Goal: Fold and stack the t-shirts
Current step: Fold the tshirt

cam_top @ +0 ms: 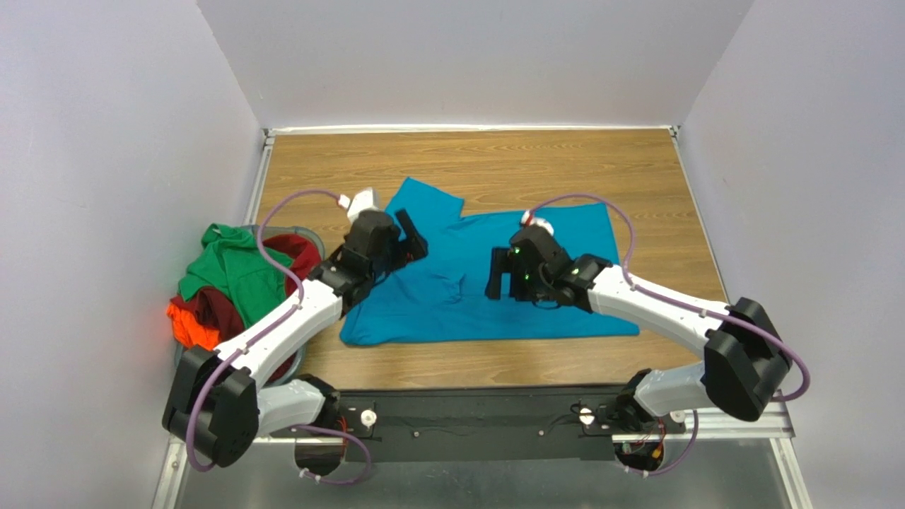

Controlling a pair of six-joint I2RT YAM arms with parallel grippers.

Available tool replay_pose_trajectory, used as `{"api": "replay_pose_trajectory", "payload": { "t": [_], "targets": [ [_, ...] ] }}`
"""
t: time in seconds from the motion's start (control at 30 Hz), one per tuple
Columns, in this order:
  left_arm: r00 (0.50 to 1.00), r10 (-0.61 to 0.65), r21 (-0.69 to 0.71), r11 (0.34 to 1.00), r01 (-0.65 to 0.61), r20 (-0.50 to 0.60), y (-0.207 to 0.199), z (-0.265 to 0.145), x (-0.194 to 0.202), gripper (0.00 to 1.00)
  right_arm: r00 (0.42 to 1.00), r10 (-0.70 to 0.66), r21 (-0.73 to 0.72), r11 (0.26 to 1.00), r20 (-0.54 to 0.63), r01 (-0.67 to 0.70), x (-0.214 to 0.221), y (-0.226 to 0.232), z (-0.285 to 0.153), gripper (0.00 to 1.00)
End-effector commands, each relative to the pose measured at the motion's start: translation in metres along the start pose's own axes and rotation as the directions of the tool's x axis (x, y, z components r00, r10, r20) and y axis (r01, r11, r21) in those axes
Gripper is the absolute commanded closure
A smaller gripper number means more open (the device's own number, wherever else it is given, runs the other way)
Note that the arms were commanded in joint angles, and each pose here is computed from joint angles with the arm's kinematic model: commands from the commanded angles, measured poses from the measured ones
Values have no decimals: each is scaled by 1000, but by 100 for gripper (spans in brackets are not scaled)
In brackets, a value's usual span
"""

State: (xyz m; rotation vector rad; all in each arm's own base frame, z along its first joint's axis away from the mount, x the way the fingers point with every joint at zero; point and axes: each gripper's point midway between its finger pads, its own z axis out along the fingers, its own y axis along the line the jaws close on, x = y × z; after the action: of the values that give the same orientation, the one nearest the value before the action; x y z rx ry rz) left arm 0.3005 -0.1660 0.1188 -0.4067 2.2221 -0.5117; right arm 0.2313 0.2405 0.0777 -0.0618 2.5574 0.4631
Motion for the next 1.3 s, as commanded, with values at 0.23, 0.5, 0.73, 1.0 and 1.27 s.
{"api": "replay_pose_trajectory", "payload": {
  "t": [0.23,0.5,0.73,1.0,1.27],
  "targets": [
    [972,125,-100,989,-107,201,-32,49,-156,2,918,104,224,953,384,-202,-118,-90,-64,0],
    [960,270,-239,940,-245,79,-30,162,-194,2,939,58,277,948,338,-158,-97,-111,-59,0],
    [943,332,-298,897,-327,-35,-13,221,-193,2,958,32,296,948,284,-120,-84,-118,-49,0],
    [936,343,-305,886,-350,-78,12,261,-178,3,960,27,303,946,280,-115,-80,-122,-50,0],
    [933,309,-265,899,-350,-184,32,282,-144,15,962,25,312,943,272,-112,-78,-124,-48,0]
  ]
}}
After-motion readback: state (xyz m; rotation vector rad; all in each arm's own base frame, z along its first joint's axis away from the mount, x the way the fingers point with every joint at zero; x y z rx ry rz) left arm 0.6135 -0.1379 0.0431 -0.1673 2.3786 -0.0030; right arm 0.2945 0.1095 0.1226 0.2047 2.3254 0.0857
